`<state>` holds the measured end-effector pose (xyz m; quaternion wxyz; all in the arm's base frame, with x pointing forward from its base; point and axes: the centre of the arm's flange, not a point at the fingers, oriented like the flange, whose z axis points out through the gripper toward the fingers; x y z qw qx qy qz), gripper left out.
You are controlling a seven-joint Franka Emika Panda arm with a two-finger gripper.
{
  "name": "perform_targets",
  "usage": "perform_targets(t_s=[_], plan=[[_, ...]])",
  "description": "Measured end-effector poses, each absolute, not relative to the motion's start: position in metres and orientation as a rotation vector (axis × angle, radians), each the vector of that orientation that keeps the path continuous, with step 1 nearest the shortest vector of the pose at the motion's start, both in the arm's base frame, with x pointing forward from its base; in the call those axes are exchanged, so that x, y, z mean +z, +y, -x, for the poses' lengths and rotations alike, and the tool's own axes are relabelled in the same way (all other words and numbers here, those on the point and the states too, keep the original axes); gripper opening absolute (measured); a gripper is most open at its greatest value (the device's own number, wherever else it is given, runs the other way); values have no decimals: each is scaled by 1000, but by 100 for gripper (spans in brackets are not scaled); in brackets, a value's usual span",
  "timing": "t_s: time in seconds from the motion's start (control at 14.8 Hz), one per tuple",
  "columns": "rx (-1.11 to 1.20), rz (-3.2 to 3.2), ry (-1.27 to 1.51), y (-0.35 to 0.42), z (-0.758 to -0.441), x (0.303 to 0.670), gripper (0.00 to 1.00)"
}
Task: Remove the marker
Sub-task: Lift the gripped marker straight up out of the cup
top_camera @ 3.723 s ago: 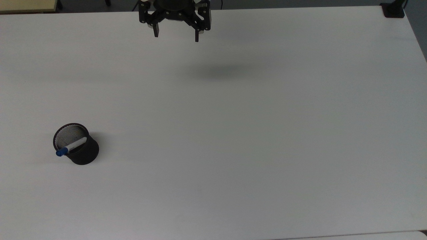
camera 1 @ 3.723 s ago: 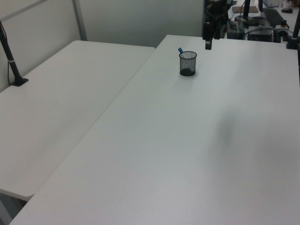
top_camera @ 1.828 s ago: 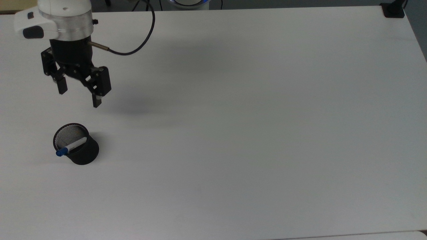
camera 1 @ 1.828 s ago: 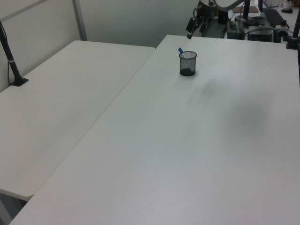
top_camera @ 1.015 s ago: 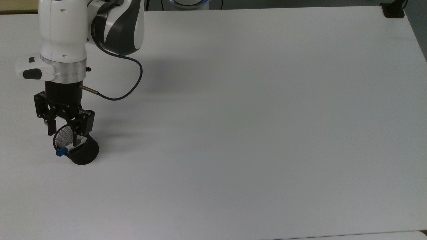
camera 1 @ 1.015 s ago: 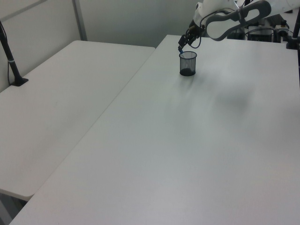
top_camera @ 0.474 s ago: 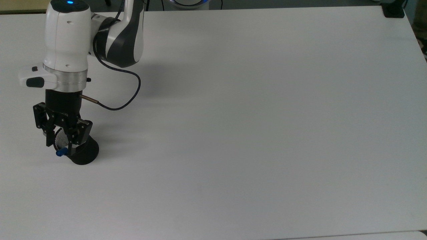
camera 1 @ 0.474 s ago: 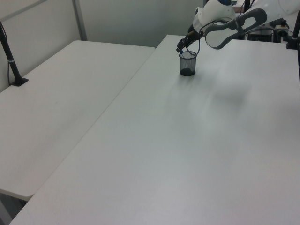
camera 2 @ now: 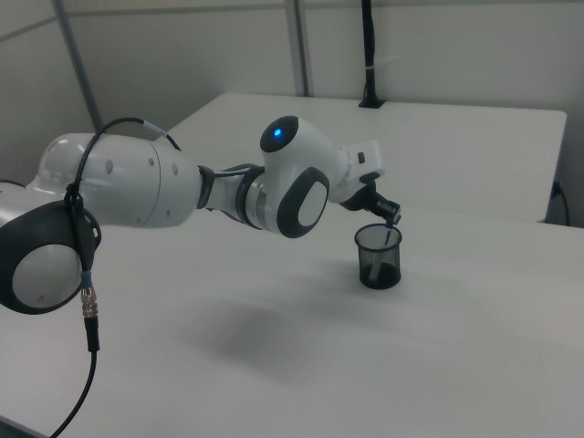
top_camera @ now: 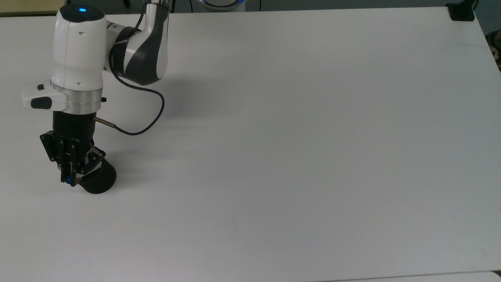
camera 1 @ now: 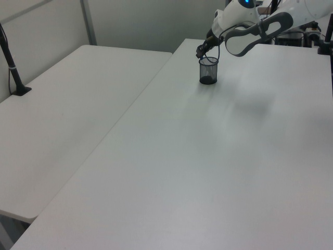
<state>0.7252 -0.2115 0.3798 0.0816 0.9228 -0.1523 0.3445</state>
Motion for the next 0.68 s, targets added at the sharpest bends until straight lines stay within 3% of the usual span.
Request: perform_targets(t_s=[0.14, 0.47, 0.68], plan=[[1056, -2748, -450, -211, -726, 379, 18], [1069, -2742, -449, -212, -728, 383, 18], [1120, -2715, -446, -214, -731, 405, 18]])
